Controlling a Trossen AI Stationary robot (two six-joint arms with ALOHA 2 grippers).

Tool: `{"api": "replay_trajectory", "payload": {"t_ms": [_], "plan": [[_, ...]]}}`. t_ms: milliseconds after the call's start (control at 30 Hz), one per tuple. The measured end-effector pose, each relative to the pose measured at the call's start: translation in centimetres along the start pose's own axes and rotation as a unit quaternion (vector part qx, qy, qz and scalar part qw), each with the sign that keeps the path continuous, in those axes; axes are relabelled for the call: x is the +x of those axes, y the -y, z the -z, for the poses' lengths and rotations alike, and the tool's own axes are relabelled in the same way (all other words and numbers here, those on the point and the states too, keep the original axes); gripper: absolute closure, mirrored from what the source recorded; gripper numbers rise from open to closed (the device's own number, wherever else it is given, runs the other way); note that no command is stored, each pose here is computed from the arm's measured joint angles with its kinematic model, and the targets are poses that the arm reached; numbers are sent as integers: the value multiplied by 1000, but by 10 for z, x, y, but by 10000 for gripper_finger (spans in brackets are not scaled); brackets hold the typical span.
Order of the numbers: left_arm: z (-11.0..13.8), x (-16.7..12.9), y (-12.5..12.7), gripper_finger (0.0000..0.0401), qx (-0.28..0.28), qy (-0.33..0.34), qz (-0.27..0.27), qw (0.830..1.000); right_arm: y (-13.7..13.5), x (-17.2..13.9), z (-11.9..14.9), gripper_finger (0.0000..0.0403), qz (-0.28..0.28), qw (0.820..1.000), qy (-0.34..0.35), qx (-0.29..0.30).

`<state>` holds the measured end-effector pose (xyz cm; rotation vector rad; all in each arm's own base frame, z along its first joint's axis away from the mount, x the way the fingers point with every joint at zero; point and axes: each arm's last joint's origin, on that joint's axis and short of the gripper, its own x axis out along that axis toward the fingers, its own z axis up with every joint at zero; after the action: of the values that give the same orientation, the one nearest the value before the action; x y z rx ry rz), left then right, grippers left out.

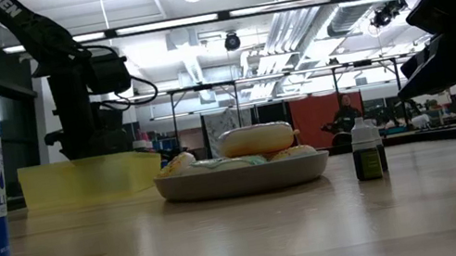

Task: Pick & Place food coloring
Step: Put the small black food coloring bottle into the yellow bin, then put the small green food coloring bottle into the yellow bin

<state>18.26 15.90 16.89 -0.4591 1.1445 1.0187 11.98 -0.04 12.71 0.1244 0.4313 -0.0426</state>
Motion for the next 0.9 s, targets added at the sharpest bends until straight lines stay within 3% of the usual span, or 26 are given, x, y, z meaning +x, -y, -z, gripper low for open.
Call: {"api": "replay_trajectory", "payload": {"t_ms": [300,567,900], "plan": [[-3,-1,0,259,-3,13,3,1000,0,0,0,402,0,1000,0,0],[-23,-19,0,258,2,30,4,1000,0,0,0,402,0,1000,0,0],[-51,-91,-14,258,6,94,19,995,0,0,0,402,0,1000,0,0]]}}
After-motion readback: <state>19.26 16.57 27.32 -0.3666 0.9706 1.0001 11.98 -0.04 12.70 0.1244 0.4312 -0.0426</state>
